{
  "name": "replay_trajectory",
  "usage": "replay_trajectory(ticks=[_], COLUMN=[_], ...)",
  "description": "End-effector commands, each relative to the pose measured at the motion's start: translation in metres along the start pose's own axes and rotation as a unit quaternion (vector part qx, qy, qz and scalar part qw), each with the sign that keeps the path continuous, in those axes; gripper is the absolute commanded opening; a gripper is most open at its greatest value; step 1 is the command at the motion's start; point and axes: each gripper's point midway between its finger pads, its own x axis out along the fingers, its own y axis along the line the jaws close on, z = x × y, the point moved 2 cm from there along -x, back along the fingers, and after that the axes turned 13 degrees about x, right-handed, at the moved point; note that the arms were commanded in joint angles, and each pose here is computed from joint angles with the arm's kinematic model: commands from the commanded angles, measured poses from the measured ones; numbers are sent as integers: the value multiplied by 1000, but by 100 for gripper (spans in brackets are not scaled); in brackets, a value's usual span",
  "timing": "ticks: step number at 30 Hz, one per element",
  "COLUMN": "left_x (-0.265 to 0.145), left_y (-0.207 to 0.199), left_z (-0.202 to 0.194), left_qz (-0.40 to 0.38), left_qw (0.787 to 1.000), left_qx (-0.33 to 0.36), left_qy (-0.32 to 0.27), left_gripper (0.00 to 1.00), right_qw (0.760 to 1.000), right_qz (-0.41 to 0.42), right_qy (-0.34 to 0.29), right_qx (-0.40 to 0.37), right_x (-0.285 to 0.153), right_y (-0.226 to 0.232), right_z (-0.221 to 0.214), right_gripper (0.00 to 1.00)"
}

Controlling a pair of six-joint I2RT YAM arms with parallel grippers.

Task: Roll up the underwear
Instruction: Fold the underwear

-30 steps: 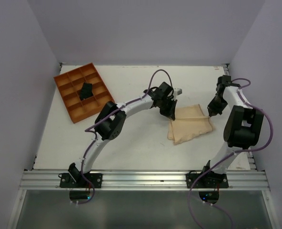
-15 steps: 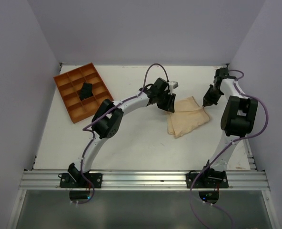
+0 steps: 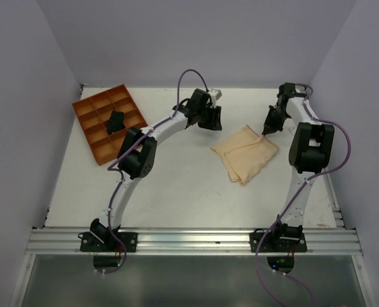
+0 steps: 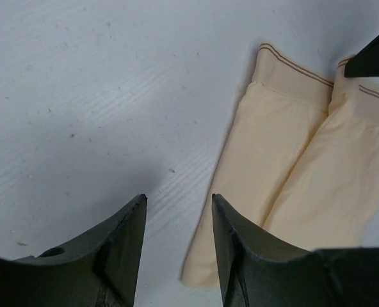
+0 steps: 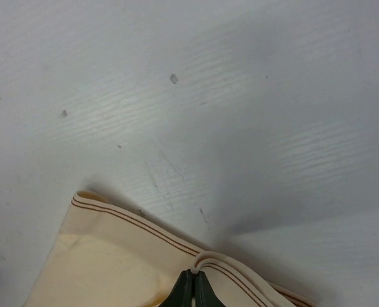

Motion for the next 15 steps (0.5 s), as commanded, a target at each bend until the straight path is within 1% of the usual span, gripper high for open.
replay_trajectory(ticks=[1,3,4,5,6,8,9,11,12,13,14,15], left_x=[2,2,-4,-3,-5,-11,-12,-20,-22,-30,-34,-43], left_y=[-16,-19,-28,-30,-33,-47,-52,-67,-72,-86,-94,-100], left_z=[-18,-37,-36,-52,-57,-61,-75,-83,-98,-94,-97,-106], left_qz=[-47,-56,-71,-75,-80,-92,-98,-112,-122,-133,-139,-142], left_qw=[999,998,997,996,996,995,993,991,989,989,988,987], left_qx=[12,-2,-1,-8,-10,-6,-10,-13,-17,-12,-7,-6], left_qy=[17,35,31,44,47,48,62,70,78,71,69,76], left_gripper=[49,47,46,46,45,45,44,43,43,43,43,43], right_qw=[999,998,998,998,997,995,994,993,993,992,990,989], right_qz=[29,42,47,50,56,68,70,69,67,67,71,71], right_qy=[1,2,9,11,7,8,11,16,17,19,27,29], right_qx=[-27,-36,-38,-43,-51,-70,-82,-98,-101,-103,-121,-126], right_x=[-7,-9,-6,-4,-7,-7,-8,-6,-7,-7,-6,-6], right_y=[22,32,36,41,47,60,63,71,71,70,82,84], right_z=[6,9,7,6,8,5,3,-4,-4,-5,-20,-23], right_gripper=[0,0,0,0,0,0,0,0,0,0,0,0])
